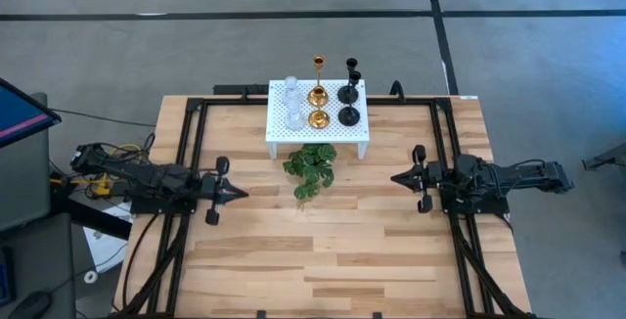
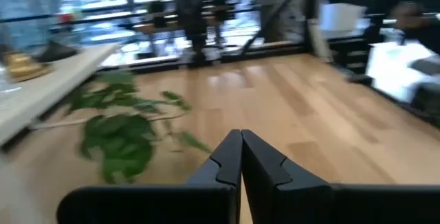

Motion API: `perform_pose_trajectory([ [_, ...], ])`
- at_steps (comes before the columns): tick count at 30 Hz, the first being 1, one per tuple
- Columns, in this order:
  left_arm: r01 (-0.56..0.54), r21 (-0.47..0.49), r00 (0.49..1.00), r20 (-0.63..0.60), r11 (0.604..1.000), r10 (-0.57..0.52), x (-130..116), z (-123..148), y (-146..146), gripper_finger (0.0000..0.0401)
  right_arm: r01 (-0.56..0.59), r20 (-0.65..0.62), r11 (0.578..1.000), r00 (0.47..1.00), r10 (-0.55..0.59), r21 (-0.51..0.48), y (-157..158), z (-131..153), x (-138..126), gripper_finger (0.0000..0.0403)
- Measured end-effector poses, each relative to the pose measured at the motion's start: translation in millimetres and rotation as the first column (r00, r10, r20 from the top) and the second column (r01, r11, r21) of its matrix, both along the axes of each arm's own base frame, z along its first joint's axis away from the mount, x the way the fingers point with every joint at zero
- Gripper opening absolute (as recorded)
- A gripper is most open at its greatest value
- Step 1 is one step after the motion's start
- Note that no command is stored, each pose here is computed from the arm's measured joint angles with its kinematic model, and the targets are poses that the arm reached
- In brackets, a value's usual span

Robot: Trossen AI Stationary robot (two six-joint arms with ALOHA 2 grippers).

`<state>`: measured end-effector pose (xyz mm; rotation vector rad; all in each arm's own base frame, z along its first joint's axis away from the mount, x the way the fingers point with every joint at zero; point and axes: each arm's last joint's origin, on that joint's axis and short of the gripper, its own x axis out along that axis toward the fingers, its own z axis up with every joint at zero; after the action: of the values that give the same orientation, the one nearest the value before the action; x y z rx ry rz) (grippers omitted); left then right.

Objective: Pick & Place candle stick holders
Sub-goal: Return to Home Position

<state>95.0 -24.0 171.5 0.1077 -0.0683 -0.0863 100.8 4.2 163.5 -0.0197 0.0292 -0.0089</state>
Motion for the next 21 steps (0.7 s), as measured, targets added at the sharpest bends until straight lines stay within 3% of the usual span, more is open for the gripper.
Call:
perform_pose_trajectory([
  [2,0.059,0.018,0.998,-0.006,0.998,-0.059,-0.2,-0.8,-1.7,0.0007,0.000,0.000,1.000,1.000,0.000,0.000,0.0,0.0,0.0,0.0000],
  [13,0.056,0.065,0.998,-0.035,0.996,-0.054,0.6,-3.8,0.1,0.0006,0.002,0.000,1.000,1.000,-0.002,0.000,-0.1,-0.2,0.0,0.0000],
  [21,0.064,-0.013,0.995,-0.072,0.998,-0.065,2.5,-6.3,1.6,0.0006,0.008,0.001,1.000,1.000,-0.008,-0.008,-0.2,0.0,0.0,0.0000],
])
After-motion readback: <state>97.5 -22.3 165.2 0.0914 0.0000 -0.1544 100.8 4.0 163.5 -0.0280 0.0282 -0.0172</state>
